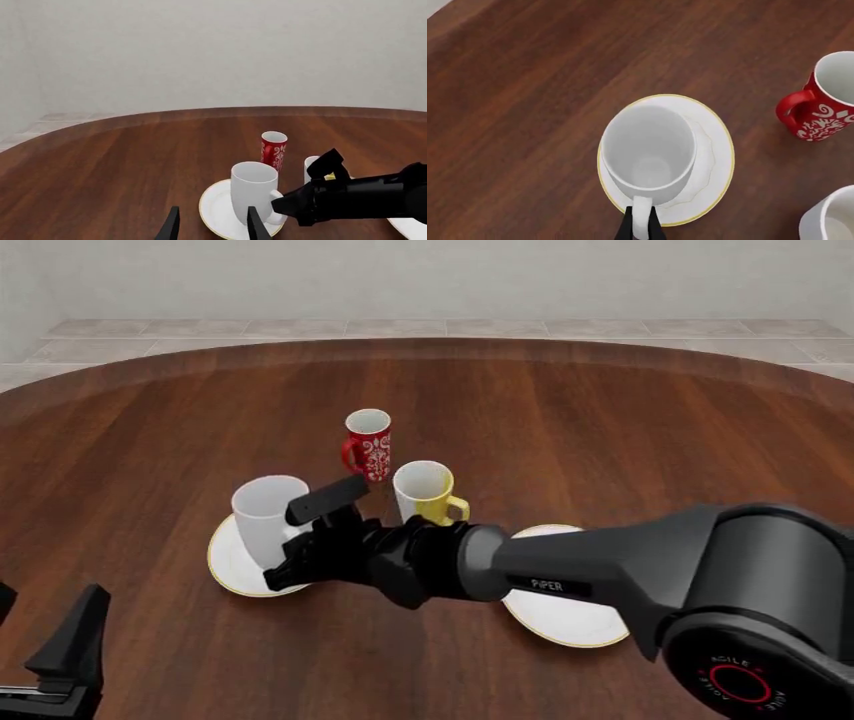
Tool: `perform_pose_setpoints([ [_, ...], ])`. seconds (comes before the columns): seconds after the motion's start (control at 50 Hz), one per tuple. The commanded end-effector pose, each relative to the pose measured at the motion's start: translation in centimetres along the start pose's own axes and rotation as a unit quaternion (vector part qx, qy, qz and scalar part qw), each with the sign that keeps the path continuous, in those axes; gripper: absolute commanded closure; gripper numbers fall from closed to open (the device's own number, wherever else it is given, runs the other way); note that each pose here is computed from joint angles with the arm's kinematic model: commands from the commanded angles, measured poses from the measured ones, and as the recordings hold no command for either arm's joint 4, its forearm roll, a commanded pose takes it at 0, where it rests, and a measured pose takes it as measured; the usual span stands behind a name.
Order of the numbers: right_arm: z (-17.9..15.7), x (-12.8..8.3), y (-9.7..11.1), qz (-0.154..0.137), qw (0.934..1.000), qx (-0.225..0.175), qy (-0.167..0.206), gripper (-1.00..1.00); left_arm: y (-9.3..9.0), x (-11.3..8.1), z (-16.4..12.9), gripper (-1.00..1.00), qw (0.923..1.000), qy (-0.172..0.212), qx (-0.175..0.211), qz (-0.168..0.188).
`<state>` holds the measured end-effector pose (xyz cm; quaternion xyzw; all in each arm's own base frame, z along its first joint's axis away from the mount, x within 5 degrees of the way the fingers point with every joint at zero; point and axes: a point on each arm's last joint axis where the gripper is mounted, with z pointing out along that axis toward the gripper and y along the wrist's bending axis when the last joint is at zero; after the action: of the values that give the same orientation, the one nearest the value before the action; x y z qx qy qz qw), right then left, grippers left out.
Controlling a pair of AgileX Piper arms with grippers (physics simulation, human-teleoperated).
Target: Put the white mug on the left plate.
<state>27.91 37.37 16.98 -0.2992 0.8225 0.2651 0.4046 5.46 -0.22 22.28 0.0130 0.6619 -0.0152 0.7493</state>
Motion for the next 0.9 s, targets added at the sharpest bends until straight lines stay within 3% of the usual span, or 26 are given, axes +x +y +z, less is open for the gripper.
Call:
perform_pose_setpoints([
  [0.02,0.11,0.02,0.07,0.001,1.0,-0.001,-0.001,1.0,0.0,-0.03,0.0,-1.0,1.0,0.0,0.0,0.0],
  [0.9,0.63,0.48,-0.33,0.004,1.0,0.003,0.003,1.0,0.0,0.03,0.0,-1.0,1.0,0.0,0.0,0.001],
])
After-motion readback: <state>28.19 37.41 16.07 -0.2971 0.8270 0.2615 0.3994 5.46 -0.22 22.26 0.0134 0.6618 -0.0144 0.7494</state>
